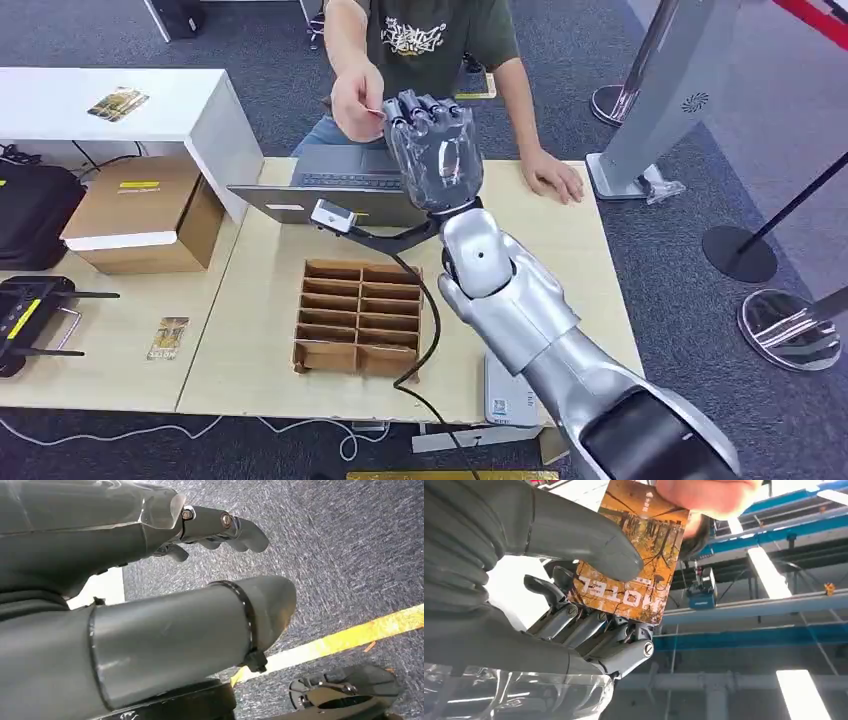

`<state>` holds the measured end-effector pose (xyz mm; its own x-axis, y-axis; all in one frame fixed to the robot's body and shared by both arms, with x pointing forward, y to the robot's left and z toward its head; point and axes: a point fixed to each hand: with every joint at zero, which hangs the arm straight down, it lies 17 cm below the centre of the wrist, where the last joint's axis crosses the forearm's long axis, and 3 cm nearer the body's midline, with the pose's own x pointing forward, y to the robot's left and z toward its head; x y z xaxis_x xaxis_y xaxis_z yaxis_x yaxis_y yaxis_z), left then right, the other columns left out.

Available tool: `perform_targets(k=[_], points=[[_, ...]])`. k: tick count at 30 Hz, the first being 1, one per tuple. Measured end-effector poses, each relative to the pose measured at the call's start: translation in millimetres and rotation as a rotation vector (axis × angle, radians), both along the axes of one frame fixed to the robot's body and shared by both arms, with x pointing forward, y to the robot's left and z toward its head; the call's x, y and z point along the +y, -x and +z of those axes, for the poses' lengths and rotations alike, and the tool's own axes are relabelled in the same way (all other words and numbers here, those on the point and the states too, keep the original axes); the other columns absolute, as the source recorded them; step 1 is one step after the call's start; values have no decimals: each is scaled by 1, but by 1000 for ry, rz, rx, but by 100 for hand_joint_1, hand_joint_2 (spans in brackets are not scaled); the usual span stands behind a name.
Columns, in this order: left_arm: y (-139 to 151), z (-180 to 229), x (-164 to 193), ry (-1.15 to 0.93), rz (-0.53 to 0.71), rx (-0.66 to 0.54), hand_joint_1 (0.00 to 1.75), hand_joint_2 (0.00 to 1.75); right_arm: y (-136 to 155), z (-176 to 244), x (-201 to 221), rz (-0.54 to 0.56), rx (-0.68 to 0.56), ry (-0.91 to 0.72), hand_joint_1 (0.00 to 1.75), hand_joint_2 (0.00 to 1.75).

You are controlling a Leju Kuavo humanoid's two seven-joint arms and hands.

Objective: Pass the card to the sensor for recognition and then transmit it.

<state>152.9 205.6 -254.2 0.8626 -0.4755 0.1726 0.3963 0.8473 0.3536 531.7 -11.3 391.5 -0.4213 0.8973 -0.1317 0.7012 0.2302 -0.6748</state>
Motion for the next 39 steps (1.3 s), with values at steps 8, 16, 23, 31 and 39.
perform_targets(k=[8, 16, 23, 31, 39], points=[[0, 0, -2, 0, -28, 15, 0, 0, -8, -15, 2, -11, 47, 8, 175, 175], [-1, 0, -2, -7, -44, 22, 0, 0, -15, -17, -7, -30, 62, -5, 175, 175], [-2, 1, -2, -9, -38, 26, 0, 0, -17, -16, -11, -39, 66, -15, 80, 175], [-1, 1, -1, -7, -21, 33, 0, 0, -17, -18, -10, -26, 74, -17, 0, 175], [-2, 1, -2, -8, -24, 30, 0, 0, -17, -16, -9, -24, 78, -28, 0, 175]])
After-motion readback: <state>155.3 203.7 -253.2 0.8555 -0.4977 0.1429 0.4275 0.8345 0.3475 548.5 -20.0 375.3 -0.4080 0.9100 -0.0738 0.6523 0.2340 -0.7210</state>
